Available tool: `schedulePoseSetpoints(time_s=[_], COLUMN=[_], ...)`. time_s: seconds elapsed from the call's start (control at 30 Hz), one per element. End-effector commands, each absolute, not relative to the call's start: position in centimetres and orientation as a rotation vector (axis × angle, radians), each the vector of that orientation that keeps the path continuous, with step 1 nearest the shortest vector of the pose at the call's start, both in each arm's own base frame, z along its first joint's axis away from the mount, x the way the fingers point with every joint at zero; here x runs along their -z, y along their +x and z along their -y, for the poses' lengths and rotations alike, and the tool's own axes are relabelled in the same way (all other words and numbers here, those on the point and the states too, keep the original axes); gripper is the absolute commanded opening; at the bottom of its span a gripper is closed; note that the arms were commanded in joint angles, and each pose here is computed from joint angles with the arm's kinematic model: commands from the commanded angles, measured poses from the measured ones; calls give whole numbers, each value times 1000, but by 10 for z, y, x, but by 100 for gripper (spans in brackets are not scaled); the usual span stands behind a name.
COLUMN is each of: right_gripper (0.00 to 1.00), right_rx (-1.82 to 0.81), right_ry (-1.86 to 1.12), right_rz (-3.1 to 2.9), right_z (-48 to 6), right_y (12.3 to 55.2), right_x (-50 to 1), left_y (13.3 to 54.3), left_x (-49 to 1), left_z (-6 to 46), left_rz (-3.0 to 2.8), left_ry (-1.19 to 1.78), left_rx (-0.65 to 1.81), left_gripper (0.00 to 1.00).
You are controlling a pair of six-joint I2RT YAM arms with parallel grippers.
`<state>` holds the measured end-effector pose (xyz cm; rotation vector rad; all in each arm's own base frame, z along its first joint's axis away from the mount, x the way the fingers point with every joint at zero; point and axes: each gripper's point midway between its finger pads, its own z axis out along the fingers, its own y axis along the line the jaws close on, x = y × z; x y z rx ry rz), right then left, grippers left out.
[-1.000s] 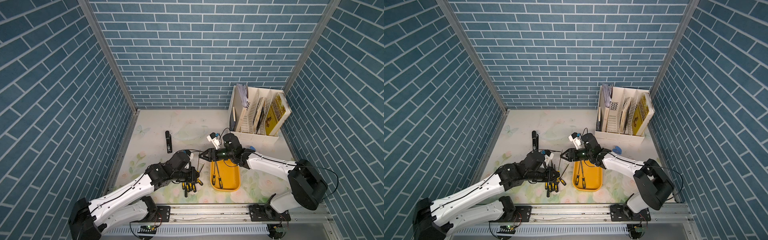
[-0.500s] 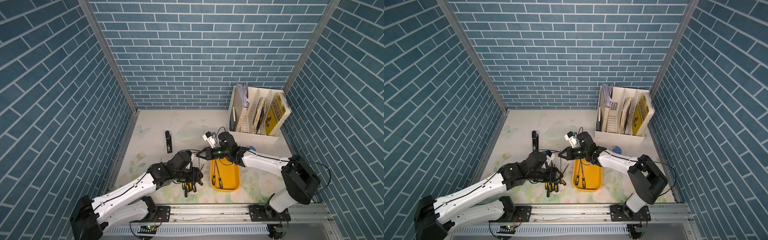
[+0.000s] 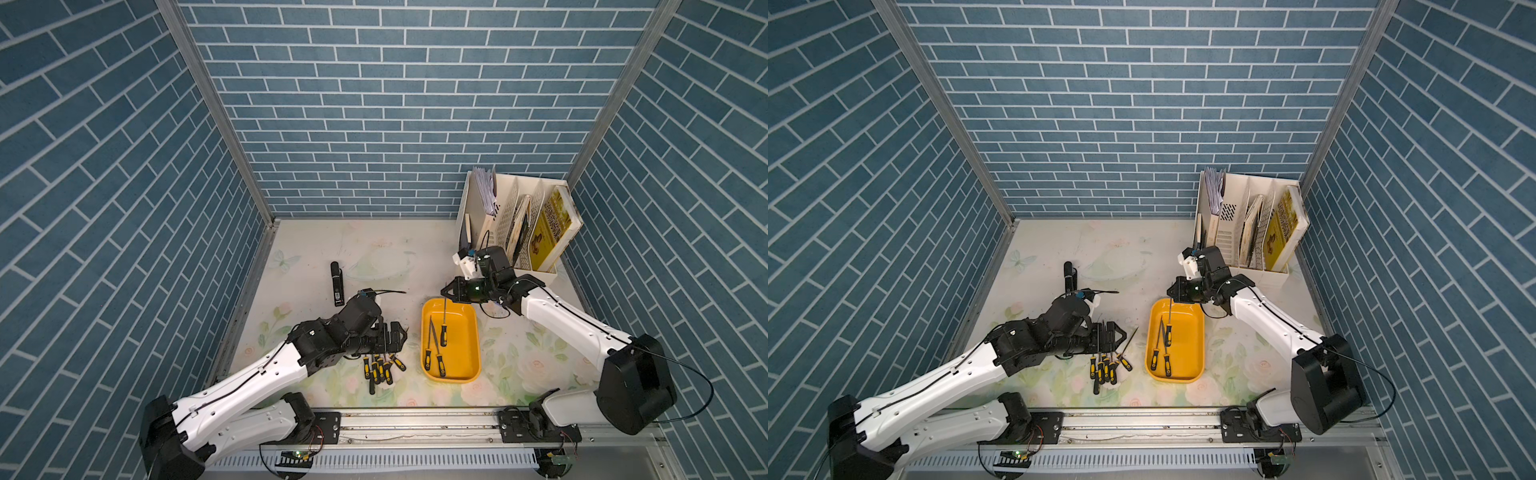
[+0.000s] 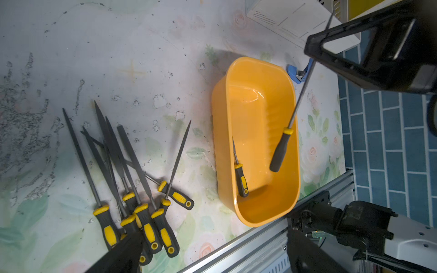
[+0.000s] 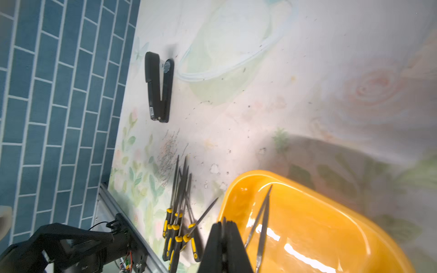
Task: Put the file tool into the storage box
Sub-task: Place the file tool in the storage box.
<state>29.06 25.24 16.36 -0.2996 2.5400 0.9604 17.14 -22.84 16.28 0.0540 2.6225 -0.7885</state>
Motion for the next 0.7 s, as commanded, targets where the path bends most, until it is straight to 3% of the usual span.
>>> schedulePoseSetpoints(time_s=[0.0, 0.67], right_gripper=[0, 0], right_rx=[-841, -899], right_ry=[-386, -305], right_rz=[-2678, -2809], right_z=[-242, -250], right_y=[279, 249], right_x=[-131, -49], left_y=[167, 158], left_x=[-138, -107], left_z=[215, 199], left_rz=[-2678, -2717], left_ry=[17, -55], left_rx=[697, 650], left_gripper=[100, 100])
